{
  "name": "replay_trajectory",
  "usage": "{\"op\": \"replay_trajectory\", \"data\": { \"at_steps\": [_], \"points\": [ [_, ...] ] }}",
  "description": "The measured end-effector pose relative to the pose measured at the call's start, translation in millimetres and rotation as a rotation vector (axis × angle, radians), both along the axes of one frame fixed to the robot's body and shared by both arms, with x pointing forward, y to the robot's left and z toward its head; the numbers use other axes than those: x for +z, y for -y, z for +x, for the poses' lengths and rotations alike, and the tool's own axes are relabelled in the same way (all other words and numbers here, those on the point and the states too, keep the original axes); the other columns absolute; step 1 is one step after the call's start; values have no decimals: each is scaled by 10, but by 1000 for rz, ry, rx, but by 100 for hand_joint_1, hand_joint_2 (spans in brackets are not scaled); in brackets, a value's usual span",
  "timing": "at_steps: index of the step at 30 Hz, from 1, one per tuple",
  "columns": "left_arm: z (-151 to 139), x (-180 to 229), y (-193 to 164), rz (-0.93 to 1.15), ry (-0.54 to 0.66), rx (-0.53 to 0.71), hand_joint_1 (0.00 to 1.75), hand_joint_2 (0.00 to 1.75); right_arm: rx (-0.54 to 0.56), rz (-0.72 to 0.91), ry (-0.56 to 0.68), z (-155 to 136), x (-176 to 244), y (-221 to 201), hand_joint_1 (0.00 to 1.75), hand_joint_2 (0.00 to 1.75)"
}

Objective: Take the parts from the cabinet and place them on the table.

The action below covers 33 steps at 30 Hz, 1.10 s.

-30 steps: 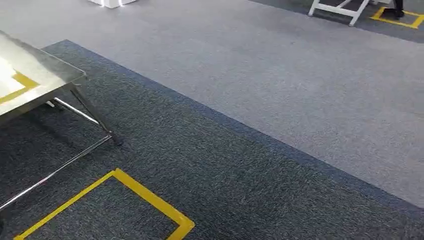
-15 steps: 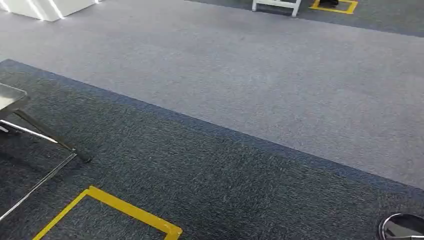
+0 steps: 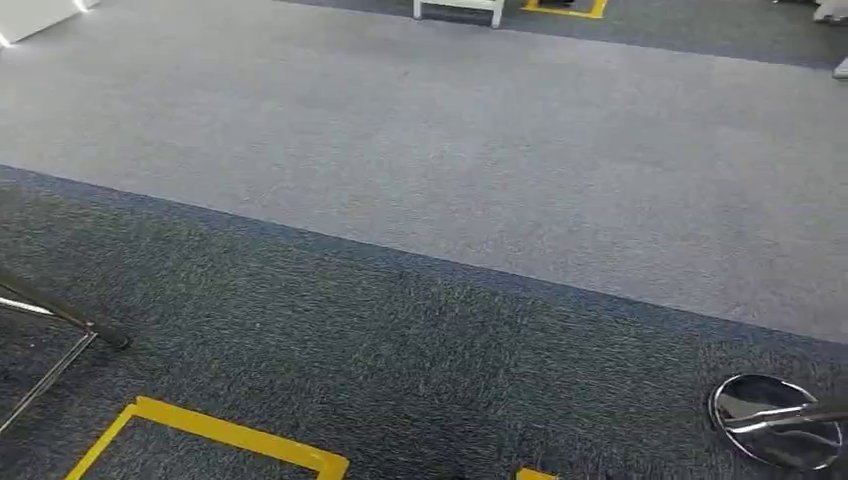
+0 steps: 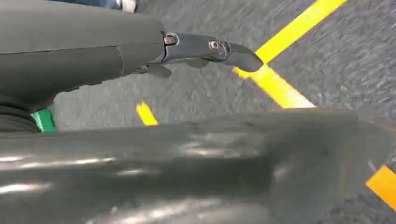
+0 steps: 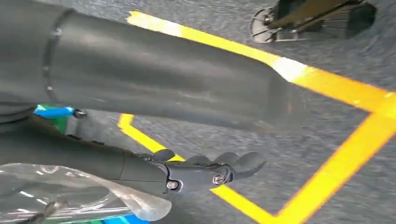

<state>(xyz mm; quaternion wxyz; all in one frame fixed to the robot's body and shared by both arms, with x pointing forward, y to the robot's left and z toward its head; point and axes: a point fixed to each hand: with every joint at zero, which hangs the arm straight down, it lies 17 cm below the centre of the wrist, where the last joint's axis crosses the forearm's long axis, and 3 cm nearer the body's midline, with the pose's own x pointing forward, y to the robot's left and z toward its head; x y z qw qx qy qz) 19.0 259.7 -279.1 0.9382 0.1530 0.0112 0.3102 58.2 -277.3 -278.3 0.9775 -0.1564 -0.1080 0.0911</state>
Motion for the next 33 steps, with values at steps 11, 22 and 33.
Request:
{"op": "replay_trajectory", "data": {
  "at_steps": [11, 22, 33],
  "points": [
    [283, 54, -270, 142, 4, -660, 0, 0, -69, 55, -64, -141, -36, -64, 0, 0],
    [473, 87, -332, 191, 99, -733, 0, 0, -76, 106, -70, -203, -47, -162, 0, 0],
    [474, 88, -337, 195, 101, -748, 0, 0, -81, 109, -64, -160, -44, -164, 0, 0]
  ]
}}
